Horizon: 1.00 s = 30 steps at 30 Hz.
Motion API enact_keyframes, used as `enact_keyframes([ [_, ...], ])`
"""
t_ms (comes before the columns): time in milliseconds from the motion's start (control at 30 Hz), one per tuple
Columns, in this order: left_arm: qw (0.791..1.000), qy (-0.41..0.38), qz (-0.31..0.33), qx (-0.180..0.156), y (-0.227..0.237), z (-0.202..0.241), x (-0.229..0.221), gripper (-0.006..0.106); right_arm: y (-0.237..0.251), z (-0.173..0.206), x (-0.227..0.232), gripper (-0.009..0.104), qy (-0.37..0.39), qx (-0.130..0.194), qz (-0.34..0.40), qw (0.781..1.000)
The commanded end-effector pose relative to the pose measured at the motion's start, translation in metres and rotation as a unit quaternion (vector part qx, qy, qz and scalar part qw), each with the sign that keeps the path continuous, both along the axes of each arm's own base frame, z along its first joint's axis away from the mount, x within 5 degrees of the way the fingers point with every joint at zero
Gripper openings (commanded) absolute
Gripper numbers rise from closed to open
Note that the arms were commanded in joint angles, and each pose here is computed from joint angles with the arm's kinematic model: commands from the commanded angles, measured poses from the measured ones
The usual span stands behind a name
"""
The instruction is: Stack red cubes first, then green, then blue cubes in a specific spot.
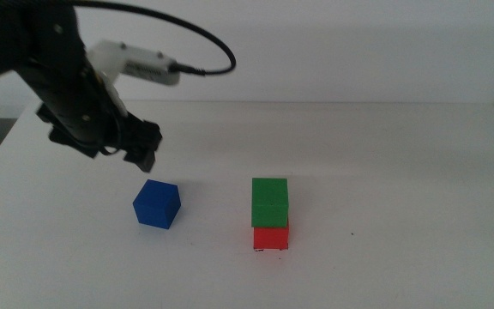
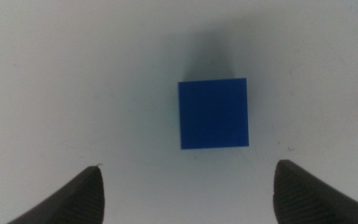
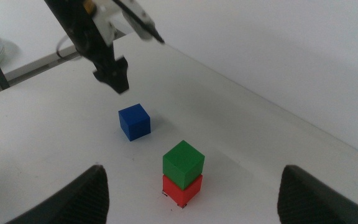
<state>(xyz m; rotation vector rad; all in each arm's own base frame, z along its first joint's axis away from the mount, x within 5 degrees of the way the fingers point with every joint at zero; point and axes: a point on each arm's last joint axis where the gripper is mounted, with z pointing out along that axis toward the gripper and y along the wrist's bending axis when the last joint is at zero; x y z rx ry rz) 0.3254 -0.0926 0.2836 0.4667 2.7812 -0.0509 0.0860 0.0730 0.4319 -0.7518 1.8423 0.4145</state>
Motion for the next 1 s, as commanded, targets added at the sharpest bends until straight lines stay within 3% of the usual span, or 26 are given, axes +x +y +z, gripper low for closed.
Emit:
enact_keyframes([
  [0,1.000,0.008,-0.007,-0.007,-0.005,-0.010,0.008,0.091,-0.001,0.000,0.000,0.093,-0.007,-0.001,-0.003,1.000],
  [133,0.999,0.020,-0.017,-0.019,-0.012,-0.032,0.019,0.091,-0.001,0.000,0.000,0.093,-0.007,-0.001,-0.003,1.000],
  [967,0.997,0.077,-0.011,-0.016,-0.027,-0.104,0.041,0.091,-0.001,0.000,0.000,0.093,-0.007,-0.001,-0.003,1.000],
])
